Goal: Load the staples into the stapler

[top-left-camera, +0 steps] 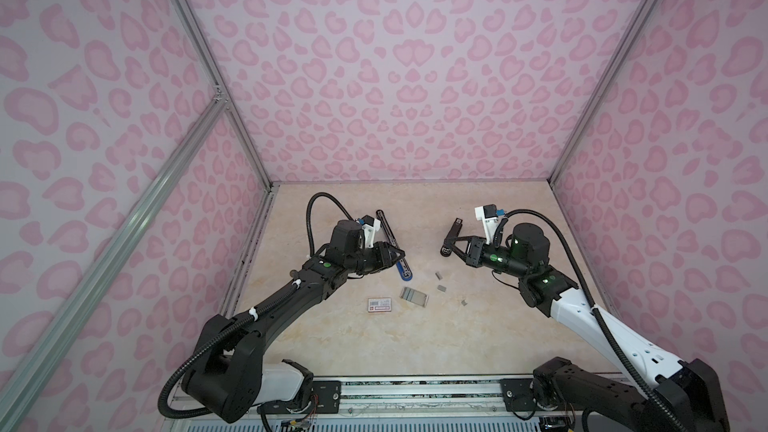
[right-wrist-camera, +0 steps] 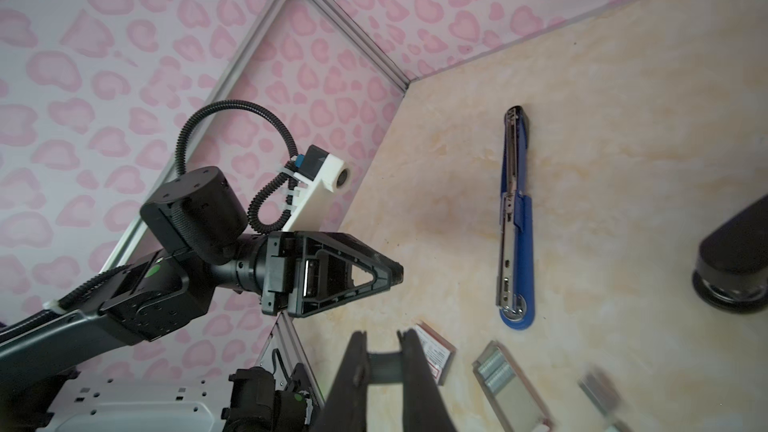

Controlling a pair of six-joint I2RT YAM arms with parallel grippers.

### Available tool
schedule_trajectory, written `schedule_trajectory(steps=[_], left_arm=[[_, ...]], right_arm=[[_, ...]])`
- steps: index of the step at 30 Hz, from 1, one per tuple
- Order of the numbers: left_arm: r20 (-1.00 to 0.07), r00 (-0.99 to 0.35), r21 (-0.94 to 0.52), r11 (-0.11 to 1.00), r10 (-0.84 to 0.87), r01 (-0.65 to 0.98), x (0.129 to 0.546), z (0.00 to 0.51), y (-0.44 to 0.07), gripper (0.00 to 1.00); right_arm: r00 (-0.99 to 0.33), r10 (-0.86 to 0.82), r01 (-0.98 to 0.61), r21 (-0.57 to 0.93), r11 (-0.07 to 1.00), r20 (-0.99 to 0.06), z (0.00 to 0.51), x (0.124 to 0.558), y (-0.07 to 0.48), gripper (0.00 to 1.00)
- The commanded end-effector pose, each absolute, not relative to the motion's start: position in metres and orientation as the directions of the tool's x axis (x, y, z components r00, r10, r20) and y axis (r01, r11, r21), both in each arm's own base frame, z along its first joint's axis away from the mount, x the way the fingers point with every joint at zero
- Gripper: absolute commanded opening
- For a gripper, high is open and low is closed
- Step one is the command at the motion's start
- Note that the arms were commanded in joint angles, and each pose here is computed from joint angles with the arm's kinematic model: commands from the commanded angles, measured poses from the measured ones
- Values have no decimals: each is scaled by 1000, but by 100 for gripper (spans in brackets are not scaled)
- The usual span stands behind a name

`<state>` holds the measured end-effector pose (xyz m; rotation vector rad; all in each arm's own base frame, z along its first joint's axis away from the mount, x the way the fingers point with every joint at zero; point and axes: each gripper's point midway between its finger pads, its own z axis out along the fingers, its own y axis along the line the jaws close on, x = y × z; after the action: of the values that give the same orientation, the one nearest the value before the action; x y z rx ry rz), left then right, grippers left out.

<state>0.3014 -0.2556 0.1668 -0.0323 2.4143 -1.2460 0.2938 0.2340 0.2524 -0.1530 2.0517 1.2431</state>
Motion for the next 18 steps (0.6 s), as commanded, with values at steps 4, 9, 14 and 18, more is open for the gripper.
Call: schedule_trajectory(steps=[4, 9, 14, 18], left_arm=[[-346, -915, -760, 634, -208, 142, 302, 151, -250, 40], [-345, -919, -744, 653, -192, 143, 298, 147, -247, 40], [-320, -933, -714, 689, -165, 123, 290, 131, -241, 41], [-293, -948, -691, 713, -121, 122, 280, 118, -240, 41]], right_arm=[[-772, 174, -367, 652, 663, -611, 212, 297, 224, 14], [-799, 125, -330, 602, 727, -588, 183, 293, 220, 15], [-830, 42, -286, 488, 825, -556, 143, 288, 211, 16], [-853, 21, -255, 452, 854, -522, 115, 287, 208, 16]])
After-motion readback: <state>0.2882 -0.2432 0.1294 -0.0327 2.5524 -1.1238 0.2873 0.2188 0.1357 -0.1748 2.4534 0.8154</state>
